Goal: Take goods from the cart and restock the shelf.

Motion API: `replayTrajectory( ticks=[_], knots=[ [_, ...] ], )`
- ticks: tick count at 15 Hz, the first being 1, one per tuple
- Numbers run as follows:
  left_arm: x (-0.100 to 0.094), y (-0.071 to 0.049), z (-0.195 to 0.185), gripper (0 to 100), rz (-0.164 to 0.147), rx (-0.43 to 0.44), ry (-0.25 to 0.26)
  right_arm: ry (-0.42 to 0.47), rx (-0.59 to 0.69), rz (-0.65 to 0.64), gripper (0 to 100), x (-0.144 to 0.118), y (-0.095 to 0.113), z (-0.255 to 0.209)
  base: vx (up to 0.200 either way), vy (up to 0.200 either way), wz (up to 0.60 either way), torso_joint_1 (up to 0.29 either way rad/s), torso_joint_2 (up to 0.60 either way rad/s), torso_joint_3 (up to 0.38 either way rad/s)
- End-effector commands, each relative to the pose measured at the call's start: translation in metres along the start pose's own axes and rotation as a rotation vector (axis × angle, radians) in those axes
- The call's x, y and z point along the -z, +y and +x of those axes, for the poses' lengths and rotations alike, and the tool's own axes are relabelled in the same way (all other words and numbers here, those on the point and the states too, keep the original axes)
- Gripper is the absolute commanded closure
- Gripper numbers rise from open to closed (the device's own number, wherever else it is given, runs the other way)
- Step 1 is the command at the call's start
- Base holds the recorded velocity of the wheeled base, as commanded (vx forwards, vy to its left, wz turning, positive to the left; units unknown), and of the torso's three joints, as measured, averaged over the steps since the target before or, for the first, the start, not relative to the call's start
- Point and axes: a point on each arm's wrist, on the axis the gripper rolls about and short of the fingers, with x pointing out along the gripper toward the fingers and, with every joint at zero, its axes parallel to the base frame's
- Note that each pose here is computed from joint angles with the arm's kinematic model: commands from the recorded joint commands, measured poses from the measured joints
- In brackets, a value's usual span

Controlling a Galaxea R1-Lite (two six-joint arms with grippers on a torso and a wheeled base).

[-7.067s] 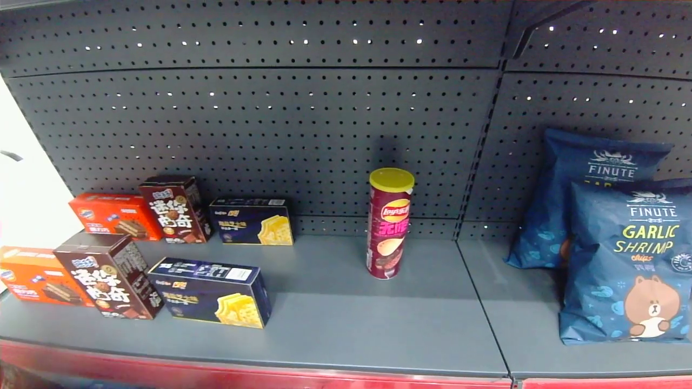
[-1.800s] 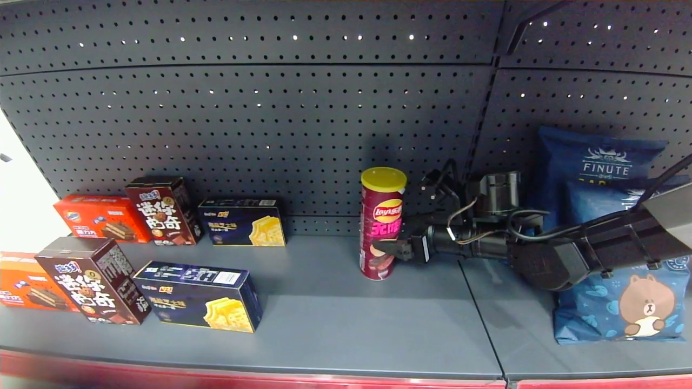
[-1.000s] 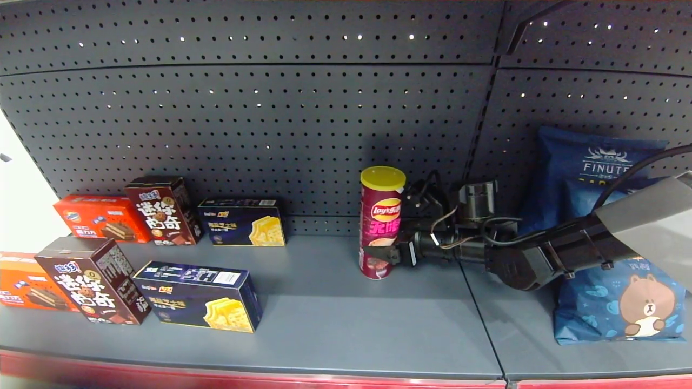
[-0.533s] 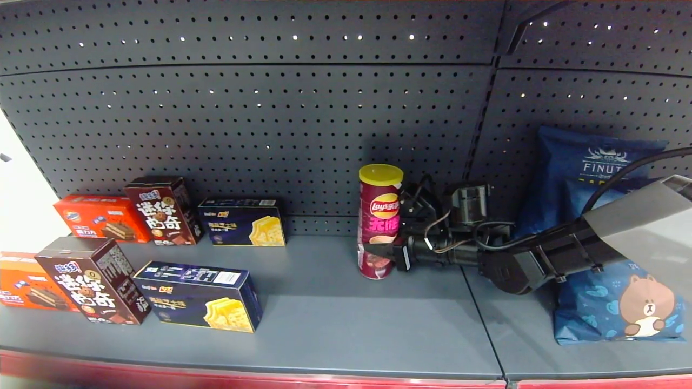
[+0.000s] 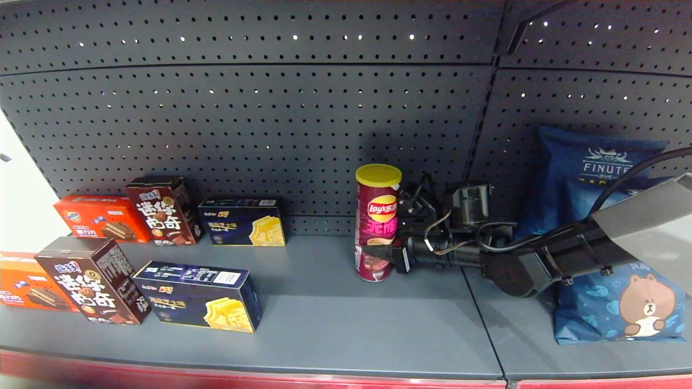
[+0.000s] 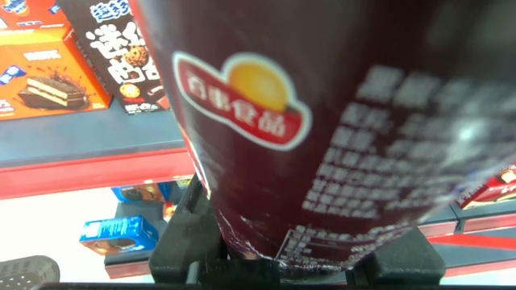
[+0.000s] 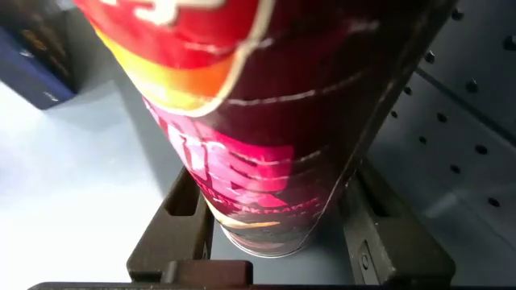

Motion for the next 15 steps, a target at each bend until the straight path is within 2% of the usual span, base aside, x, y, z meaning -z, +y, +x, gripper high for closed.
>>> replayTrajectory(
  ticks=[1,3,5,10,12,15],
  knots=[
    [0.001,0.000,-0.002,100,0.000,-0.002,-0.011,-0.016,-0.005,-0.009,100,-0.008,0.006,-0.008,0.000,0.000,0.00,0.000,0.00,0.000],
    [-0.001,0.000,-0.002,100,0.001,-0.003,-0.016,-0.019,-0.005,-0.010,100,-0.011,0.009,-0.014,0.000,0.000,0.00,0.000,0.00,0.000],
    [-0.004,0.000,-0.003,100,0.002,-0.001,-0.028,-0.063,0.004,-0.031,100,-0.032,0.016,-0.034,0.000,0.000,0.00,0.000,0.00,0.000],
    [-0.003,0.000,-0.003,100,0.002,0.000,-0.027,-0.058,0.002,-0.028,100,-0.033,0.040,-0.080,0.000,0.000,0.00,0.000,0.00,0.000],
    [-0.004,0.000,-0.003,100,0.002,-0.003,-0.033,-0.060,0.054,-0.032,100,-0.035,0.059,-0.103,0.000,0.000,0.00,0.000,0.00,0.000],
    [-0.005,0.000,-0.004,100,0.004,-0.003,-0.040,-0.078,0.046,0.000,100,-0.038,0.081,-0.123,0.000,0.000,0.00,0.000,0.00,0.000]
  ],
)
